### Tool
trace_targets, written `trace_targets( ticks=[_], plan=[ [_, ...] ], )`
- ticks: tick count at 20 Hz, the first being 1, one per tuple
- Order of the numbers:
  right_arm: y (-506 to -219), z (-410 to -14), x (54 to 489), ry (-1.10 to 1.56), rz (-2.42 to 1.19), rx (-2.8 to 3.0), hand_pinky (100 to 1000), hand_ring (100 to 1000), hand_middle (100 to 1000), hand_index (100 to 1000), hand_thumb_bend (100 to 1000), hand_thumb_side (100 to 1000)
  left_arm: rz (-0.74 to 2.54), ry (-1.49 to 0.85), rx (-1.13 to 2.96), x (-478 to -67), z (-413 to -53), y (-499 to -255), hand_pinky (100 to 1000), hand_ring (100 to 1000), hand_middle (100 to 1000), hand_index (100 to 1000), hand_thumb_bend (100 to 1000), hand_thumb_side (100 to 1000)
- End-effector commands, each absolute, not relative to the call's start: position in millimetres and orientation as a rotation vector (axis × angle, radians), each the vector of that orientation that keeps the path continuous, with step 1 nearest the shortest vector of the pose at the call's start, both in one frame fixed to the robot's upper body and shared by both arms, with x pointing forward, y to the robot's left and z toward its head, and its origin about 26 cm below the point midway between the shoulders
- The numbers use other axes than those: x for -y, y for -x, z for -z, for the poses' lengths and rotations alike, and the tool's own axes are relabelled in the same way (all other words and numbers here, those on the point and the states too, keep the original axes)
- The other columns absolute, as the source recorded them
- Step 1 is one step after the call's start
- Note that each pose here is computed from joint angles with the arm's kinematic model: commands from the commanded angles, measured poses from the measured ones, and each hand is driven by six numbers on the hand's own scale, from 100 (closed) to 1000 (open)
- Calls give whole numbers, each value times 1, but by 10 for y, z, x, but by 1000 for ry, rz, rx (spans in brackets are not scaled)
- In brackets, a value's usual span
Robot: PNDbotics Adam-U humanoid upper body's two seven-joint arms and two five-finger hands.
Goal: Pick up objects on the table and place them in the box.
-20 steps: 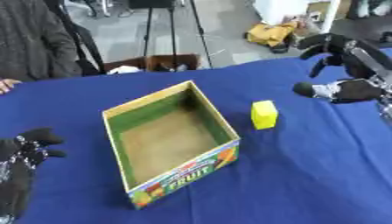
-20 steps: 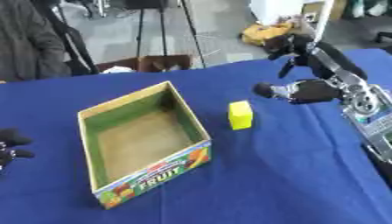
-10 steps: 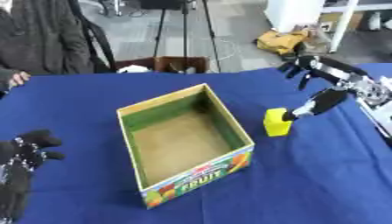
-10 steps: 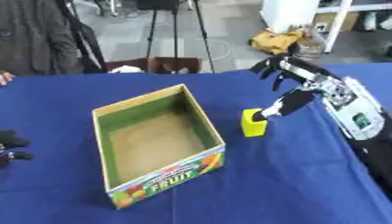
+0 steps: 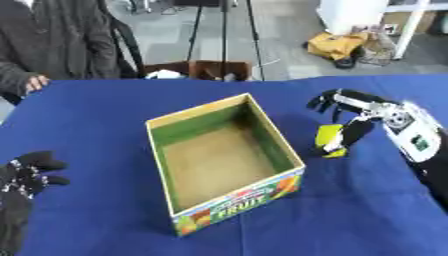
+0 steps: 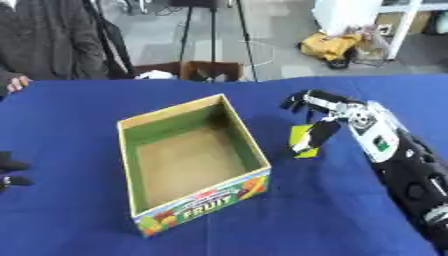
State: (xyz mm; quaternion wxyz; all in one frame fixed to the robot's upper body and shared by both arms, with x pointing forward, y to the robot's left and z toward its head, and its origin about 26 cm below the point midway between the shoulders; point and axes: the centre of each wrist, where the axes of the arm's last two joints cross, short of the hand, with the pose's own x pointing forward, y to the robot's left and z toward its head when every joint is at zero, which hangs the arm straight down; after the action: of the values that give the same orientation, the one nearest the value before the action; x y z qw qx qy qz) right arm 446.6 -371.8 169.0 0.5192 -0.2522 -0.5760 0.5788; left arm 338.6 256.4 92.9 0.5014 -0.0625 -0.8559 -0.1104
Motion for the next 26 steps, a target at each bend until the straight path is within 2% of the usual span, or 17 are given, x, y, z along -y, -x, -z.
trace_targets(
  ticks=[1, 10, 16, 18, 19, 20, 21, 26],
  plan=[
    [-4478, -1835, 3792, 653, -1399, 1379, 586, 799, 806, 844, 742, 218, 297, 147, 2100, -2583, -1043, -3398, 590, 698, 575, 739, 808, 900],
    [-4428, -1828, 3916, 674, -1406, 1329, 592, 792, 795, 835, 669, 175, 295, 142, 2101, -2594, -1045, -3399, 590, 698, 574, 738, 810, 900],
    [-4396, -1830, 3979, 685, -1400, 1307, 590, 770, 766, 806, 565, 136, 295, 138, 2100, -2600, -1042, -3398, 591, 699, 574, 738, 810, 900],
    [-4391, -1813, 3992, 684, -1396, 1299, 581, 751, 737, 781, 513, 130, 295, 136, 2100, -2603, -1043, -3399, 591, 699, 573, 738, 809, 900],
    [-4389, -1802, 3998, 684, -1394, 1294, 567, 720, 695, 742, 456, 135, 295, 136, 2100, -2603, -1043, -3399, 591, 699, 573, 738, 809, 901],
    [-4387, -1792, 4003, 684, -1392, 1290, 566, 716, 691, 738, 450, 134, 295, 136, 2100, -2603, -1043, -3398, 591, 699, 573, 738, 809, 901],
    [-4386, -1781, 4006, 685, -1391, 1285, 555, 693, 650, 703, 391, 125, 295, 136, 2100, -2603, -1042, -3398, 591, 699, 573, 738, 809, 901],
    [-4387, -1733, 4003, 683, -1384, 1281, 530, 652, 583, 647, 371, 138, 297, 138, 2101, -2600, -1045, -3399, 592, 699, 573, 738, 808, 901]
  ],
)
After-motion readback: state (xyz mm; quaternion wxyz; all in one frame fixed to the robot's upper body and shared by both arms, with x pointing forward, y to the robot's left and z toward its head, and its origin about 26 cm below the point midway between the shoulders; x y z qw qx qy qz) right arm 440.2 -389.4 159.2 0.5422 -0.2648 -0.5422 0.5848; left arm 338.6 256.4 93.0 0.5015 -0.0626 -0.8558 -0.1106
